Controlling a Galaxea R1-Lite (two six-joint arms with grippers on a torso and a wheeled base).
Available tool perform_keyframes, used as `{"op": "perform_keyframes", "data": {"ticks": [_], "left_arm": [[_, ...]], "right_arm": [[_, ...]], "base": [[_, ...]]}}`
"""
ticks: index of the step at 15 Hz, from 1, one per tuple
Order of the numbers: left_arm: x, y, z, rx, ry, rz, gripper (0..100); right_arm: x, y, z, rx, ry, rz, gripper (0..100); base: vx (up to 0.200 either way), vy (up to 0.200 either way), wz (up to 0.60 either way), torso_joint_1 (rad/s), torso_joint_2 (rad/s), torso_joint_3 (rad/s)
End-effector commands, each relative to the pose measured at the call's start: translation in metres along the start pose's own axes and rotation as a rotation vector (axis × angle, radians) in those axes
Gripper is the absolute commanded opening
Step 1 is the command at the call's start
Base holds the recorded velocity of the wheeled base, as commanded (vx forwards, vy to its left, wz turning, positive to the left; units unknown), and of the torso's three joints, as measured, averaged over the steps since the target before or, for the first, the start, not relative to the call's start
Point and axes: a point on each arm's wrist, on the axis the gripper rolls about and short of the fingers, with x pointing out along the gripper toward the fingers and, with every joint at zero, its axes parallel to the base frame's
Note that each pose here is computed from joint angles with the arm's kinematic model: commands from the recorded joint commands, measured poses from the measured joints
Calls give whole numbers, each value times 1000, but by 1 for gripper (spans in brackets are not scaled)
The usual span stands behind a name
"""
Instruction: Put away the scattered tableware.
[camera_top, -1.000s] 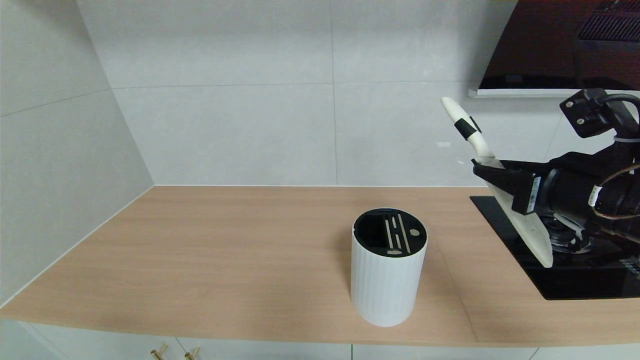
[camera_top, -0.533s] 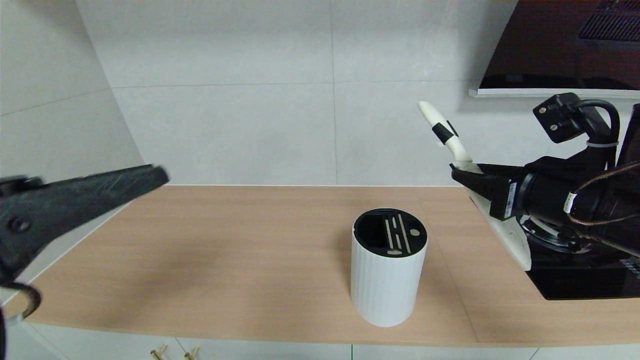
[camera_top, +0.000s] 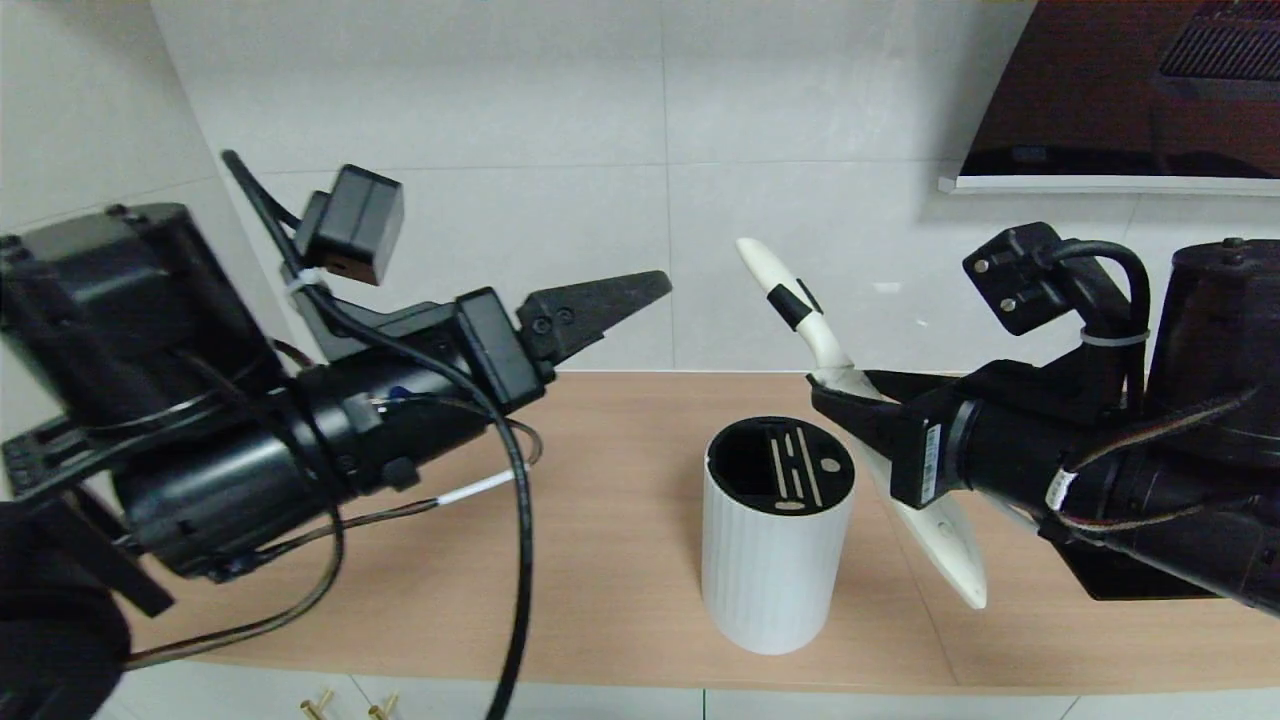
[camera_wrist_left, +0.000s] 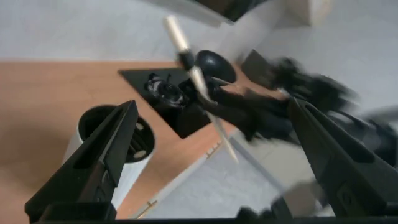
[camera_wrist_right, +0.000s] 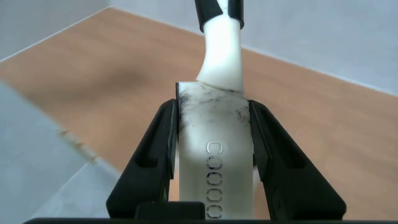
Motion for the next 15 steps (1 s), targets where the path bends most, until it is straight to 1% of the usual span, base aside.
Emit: {"op": "perform_keyframes", "data": {"ticks": [1,2,3,4,6,7,9,10,11,12,15], "left_arm": [[32,15,-31,-33,49,44,100],[37,14,-36,-41,49,44,100],[38,15,-36,-43,52,43,100],[39,13,-36,-51,49,35,100],[41,6,-40,-72,59,15,100],[43,5,-41,-76,57,5,100],[49,9,-46,-72,42,-5,100],[49,9,-46,-72,42,-5,100],[53,13,-49,-70,29,-1,100],[55,13,-48,-69,17,-1,100],[55,13,-48,-70,17,-3,100]], "right_arm": [[9,9,-7,7,29,20,0],[13,18,-8,26,19,30,0],[12,23,-10,26,14,38,0],[12,26,-10,26,15,44,0],[14,33,-14,33,28,62,0],[14,35,-16,37,33,66,0],[13,38,-16,37,33,78,0],[13,38,-16,37,33,78,0],[10,43,-17,34,36,98,0],[9,46,-17,33,38,110,0],[8,48,-19,32,43,117,0]], "base": [[0,0,0,0,0,0],[0,0,0,0,0,0],[0,0,0,0,0,0],[0,0,0,0,0,0],[0,0,0,0,0,0],[0,0,0,0,0,0],[0,0,0,0,0,0],[0,0,0,0,0,0],[0,0,0,0,0,0],[0,0,0,0,0,0],[0,0,0,0,0,0]]}}
